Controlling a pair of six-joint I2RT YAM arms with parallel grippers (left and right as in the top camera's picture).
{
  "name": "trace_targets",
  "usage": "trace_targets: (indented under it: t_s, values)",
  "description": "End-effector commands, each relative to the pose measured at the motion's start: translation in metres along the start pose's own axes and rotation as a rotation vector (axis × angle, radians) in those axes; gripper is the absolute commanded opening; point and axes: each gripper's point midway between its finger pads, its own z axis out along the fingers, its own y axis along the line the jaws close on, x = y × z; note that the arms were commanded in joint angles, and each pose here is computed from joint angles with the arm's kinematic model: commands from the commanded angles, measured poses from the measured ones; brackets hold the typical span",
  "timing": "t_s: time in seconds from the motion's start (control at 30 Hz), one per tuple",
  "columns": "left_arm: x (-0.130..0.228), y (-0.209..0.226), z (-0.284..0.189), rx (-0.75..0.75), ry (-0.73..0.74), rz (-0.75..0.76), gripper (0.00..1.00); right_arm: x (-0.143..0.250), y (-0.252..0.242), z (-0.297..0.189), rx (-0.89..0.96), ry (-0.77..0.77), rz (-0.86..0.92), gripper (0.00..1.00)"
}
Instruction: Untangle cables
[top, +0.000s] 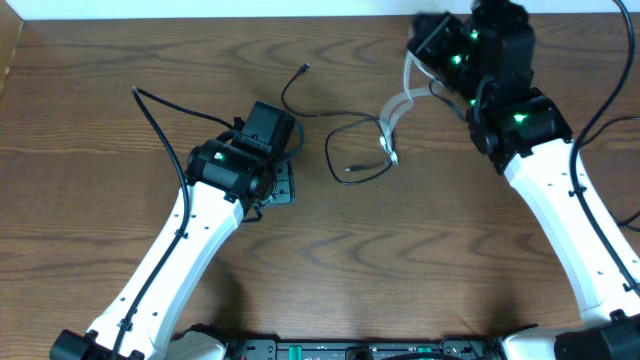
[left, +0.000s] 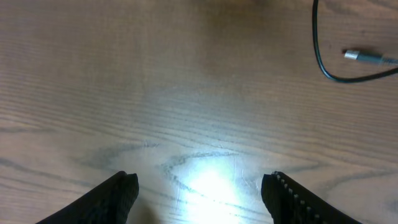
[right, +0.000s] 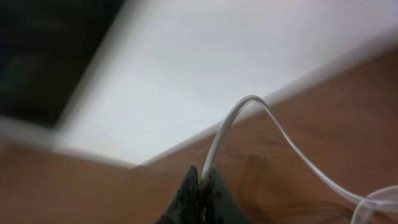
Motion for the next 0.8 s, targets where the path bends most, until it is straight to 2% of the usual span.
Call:
trace_targets:
  t_s: [0.0,0.1,0.2,0.3,0.33,0.4,0.47,0.6,0.77]
  values:
    - [0.002,0.001,0.003,-0.010,0.014,0.012,0.69,0.013,0.074,-0.018,-0.346,0.132,-0.072,0.01]
    - [0.002,0.001,0.003,-0.009,0.014,0.012,0.69,-0.008,0.097,-0.028,-0.441,0.036,-0.111,0.01]
    - [0.002,0.001,0.003,-0.009,0.014,0.012,0.69,-0.020,0.073,-0.022,-0.329,-0.009,-0.079,0.01]
    - [0.002,0.001,0.003,-0.009,0.014,0.012,0.69,-0.016,0.014,-0.011,-0.069,-0.005,-0.018,0.01]
    - [0.002,0.001,0.003,-0.009,0.014,0.012,0.69,-0.013,-0.035,-0.013,0.151,-0.023,0.010,0.01]
    - [0.002,0.001,0.003,-0.009,0.014,0.012,0.69,-0.011,-0.070,-0.021,0.318,-0.040,0.013,0.01]
    - [0.002,0.001,0.003,-0.009,0.013,0.011,0.69,-0.009,-0.087,-0.027,0.403,-0.049,0.008,0.01]
    - [0.000,-0.017,0.003,0.086,0.017,0.006,0.69,-0.003,-0.081,-0.025,0.368,-0.014,0.015,0.01]
    - [-0.013,-0.068,-0.009,0.364,-0.006,0.009,0.69,0.007,-0.068,-0.021,0.297,0.051,0.026,0.01]
